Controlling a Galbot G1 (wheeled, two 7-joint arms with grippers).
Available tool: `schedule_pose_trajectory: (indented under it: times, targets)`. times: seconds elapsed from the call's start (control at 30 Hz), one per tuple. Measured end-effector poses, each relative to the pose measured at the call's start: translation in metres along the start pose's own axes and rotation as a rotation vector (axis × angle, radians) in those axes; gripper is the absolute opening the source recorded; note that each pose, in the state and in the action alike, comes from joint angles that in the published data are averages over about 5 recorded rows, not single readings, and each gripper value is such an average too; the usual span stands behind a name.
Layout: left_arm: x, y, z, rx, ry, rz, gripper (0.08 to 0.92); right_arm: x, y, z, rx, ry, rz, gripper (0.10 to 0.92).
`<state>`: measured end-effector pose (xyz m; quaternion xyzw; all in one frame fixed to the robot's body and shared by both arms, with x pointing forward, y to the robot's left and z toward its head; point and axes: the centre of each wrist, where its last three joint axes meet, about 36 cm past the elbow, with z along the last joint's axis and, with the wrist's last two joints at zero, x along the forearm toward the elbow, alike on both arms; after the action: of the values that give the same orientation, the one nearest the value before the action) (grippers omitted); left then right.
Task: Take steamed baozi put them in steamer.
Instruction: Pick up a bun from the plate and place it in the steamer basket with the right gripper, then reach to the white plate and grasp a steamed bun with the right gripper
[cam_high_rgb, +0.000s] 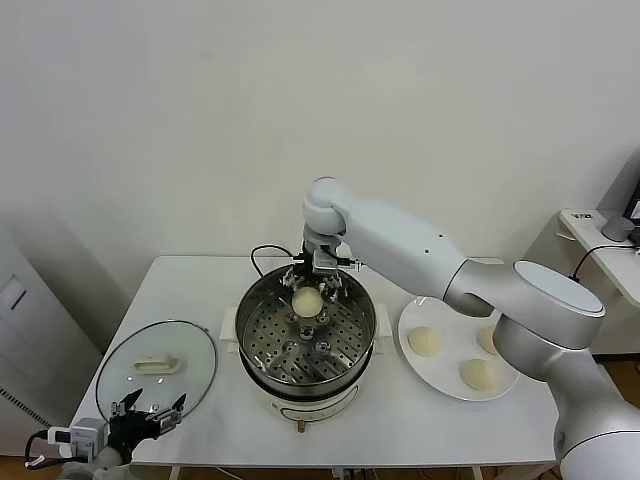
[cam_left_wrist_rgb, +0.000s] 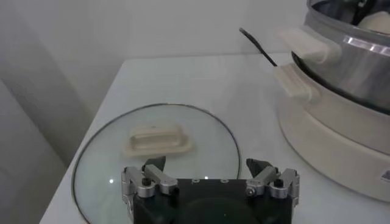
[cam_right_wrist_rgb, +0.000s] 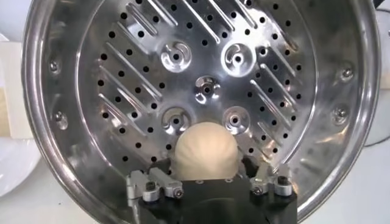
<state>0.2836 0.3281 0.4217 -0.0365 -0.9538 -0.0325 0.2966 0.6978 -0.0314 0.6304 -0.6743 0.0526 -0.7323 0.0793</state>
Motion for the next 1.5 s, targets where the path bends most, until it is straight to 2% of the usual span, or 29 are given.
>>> schedule_pose_trajectory:
  times: [0.2, 0.4, 0.63, 0.83, 1.0, 1.5]
  targets:
    - [0.001, -0.001, -0.001, 0.0, -0.004, 0.001, 0.823, 0.043, 0.028, 0.013, -0.049, -0.017, 0.023, 0.823]
    - [0.002, -0.002, -0.002, 0.001, -0.007, 0.003, 0.823, 0.085, 0.084, 0.025, -0.158, -0.035, 0.03, 0.823]
    - [0.002, -0.003, -0.004, 0.002, -0.011, 0.005, 0.823, 0.101, 0.164, 0.03, -0.475, -0.055, 0.04, 0.823]
    - [0.004, -0.005, -0.007, 0.006, -0.018, 0.006, 0.823, 0.093, 0.227, 0.023, -0.816, -0.054, 0.038, 0.823]
    - [0.004, -0.006, -0.007, 0.009, -0.019, 0.005, 0.823, 0.072, 0.267, 0.017, -1.014, -0.062, 0.038, 0.823]
    - [0.005, -0.006, -0.009, 0.011, -0.02, -0.001, 0.823, -0.018, 0.323, -0.001, -1.278, -0.1, 0.013, 0.823]
